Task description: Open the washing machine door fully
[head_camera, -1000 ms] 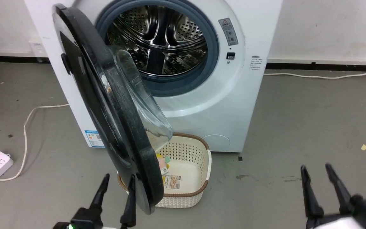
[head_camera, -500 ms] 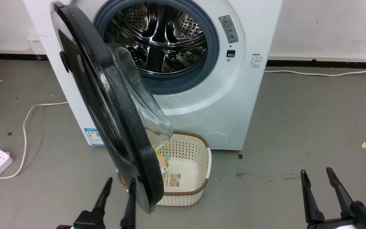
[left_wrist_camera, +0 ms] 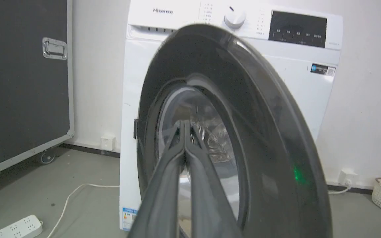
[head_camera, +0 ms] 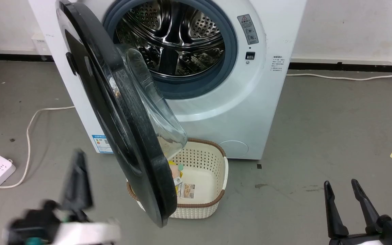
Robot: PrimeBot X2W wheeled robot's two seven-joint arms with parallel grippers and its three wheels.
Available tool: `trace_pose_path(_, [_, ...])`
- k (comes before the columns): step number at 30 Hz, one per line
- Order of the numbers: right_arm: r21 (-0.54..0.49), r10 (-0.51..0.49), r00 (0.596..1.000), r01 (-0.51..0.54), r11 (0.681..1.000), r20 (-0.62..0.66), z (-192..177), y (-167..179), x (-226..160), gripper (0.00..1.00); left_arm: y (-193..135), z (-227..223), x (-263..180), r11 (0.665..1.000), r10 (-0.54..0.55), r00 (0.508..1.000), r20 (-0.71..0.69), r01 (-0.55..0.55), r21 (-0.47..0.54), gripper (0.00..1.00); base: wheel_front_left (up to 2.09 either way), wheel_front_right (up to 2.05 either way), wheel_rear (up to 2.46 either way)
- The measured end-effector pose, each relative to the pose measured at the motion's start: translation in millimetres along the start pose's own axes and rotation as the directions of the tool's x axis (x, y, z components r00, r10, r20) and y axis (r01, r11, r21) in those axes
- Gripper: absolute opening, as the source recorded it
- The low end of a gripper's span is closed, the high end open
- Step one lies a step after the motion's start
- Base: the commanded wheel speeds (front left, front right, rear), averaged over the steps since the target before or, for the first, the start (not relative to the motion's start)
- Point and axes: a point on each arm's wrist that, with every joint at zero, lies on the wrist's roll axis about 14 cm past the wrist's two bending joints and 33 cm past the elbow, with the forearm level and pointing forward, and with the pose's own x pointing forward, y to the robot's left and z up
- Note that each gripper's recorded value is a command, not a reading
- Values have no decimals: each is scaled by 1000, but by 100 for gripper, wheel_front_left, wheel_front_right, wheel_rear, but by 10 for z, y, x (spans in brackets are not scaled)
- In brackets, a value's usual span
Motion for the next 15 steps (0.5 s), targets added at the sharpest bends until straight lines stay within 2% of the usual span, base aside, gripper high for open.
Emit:
trace_pose_path(1, [0, 0, 1000, 0, 1000, 0, 0, 0, 0, 100, 0, 0, 0, 1000, 0, 1000, 0, 0, 0, 0, 0, 0, 0])
trace_pose_path(2, [1, 1, 1000, -1, 1000, -1, -4, 3, 2, 100, 26, 313, 104, 1000, 14, 995, 103, -14, -1, 0, 0, 0, 0])
trace_pose_path(3, [1, 1, 1000, -1, 1000, -1, -4, 3, 2, 100, 26, 313, 104, 1000, 14, 995, 103, -14, -1, 0, 0, 0, 0])
trace_pose_path(4, [1, 1, 1000, -1, 1000, -3, -10, 3, 4, 100, 13, 641, 193, 1000, 13, 977, 211, -12, -8, 0, 0, 0, 0])
trace_pose_path(7, [2, 0, 1000, 0, 1000, -6, -21, 1, 4, 100, -76, 1046, 270, 1000, -8, 940, 341, 13, -12, 0, 0, 0, 0])
trace_pose_path(8, [2, 0, 1000, 0, 1000, -6, -21, 1, 4, 100, -76, 1046, 270, 1000, -8, 940, 341, 13, -12, 0, 0, 0, 0])
trace_pose_path(12, [8, -12, 1000, 12, 1000, -9, -29, -33, -15, 100, -431, 1159, 292, 991, -109, 918, 381, 130, -29, 0, 0, 0, 0])
trace_pose_path(15, [10, -21, 1000, 21, 1000, -13, -41, -57, -24, 100, -745, 1073, 258, 971, -192, 914, 357, 231, -68, 0, 0, 0, 0])
